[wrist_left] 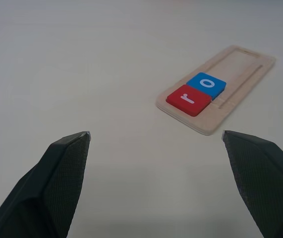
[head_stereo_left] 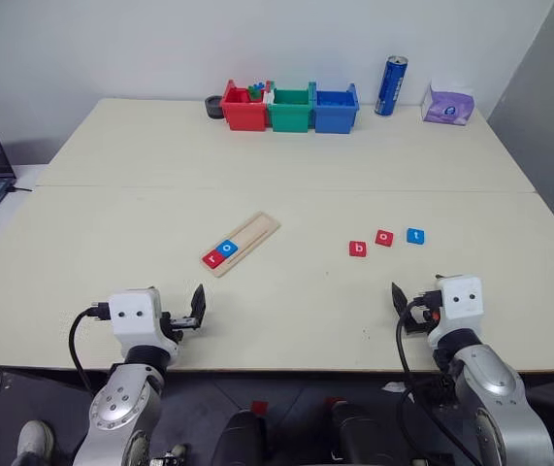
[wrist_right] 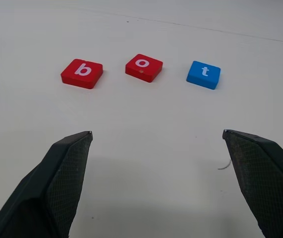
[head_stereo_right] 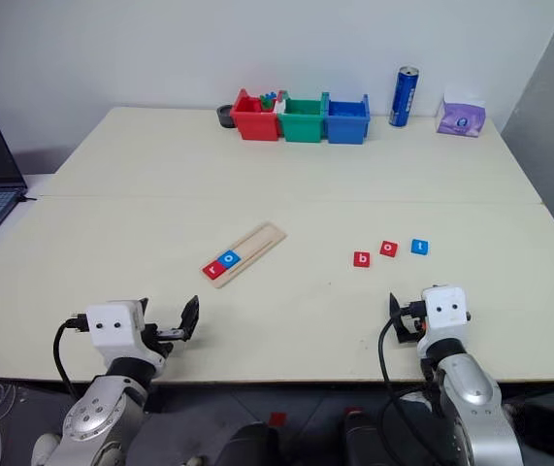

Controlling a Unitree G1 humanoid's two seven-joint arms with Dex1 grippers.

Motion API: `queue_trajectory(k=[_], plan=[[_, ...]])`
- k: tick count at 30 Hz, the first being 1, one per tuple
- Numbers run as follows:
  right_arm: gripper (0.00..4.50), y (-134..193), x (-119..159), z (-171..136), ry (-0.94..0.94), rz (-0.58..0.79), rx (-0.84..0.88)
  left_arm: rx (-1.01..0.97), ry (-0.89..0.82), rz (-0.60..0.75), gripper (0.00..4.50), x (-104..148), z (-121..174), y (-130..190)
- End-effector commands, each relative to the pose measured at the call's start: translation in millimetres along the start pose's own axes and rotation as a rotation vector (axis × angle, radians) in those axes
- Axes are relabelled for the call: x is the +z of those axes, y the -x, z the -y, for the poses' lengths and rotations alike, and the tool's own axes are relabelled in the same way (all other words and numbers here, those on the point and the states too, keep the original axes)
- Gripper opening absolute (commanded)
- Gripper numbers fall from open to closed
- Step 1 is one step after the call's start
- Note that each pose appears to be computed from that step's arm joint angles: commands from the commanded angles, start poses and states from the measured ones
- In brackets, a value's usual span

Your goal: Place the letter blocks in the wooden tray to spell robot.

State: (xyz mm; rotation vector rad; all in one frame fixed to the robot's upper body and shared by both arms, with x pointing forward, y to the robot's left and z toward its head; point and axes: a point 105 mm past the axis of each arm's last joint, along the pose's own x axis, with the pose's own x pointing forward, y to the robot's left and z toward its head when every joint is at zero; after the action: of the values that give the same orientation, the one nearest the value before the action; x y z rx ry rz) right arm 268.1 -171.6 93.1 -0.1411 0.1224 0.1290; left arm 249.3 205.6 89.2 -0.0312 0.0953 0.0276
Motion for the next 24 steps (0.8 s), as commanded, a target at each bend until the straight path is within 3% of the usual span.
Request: queue_trajectory(k=[1, 18, 24], plan=[[4.48, -1, 15, 1, 0.008, 0.065, -0.013, -0.013, -0.012, 0.065, 4.50, 15, 4, 0], [4.48, -4, 22, 0, 0.017, 0.089, -0.026, 0.001, -0.007, 0.096, 4.50, 21, 0, -8], [4.48, -13, 45, -10, 0.051, 0.151, 0.130, -0.093, -0.011, 0.112, 4.50, 32, 4, -20]])
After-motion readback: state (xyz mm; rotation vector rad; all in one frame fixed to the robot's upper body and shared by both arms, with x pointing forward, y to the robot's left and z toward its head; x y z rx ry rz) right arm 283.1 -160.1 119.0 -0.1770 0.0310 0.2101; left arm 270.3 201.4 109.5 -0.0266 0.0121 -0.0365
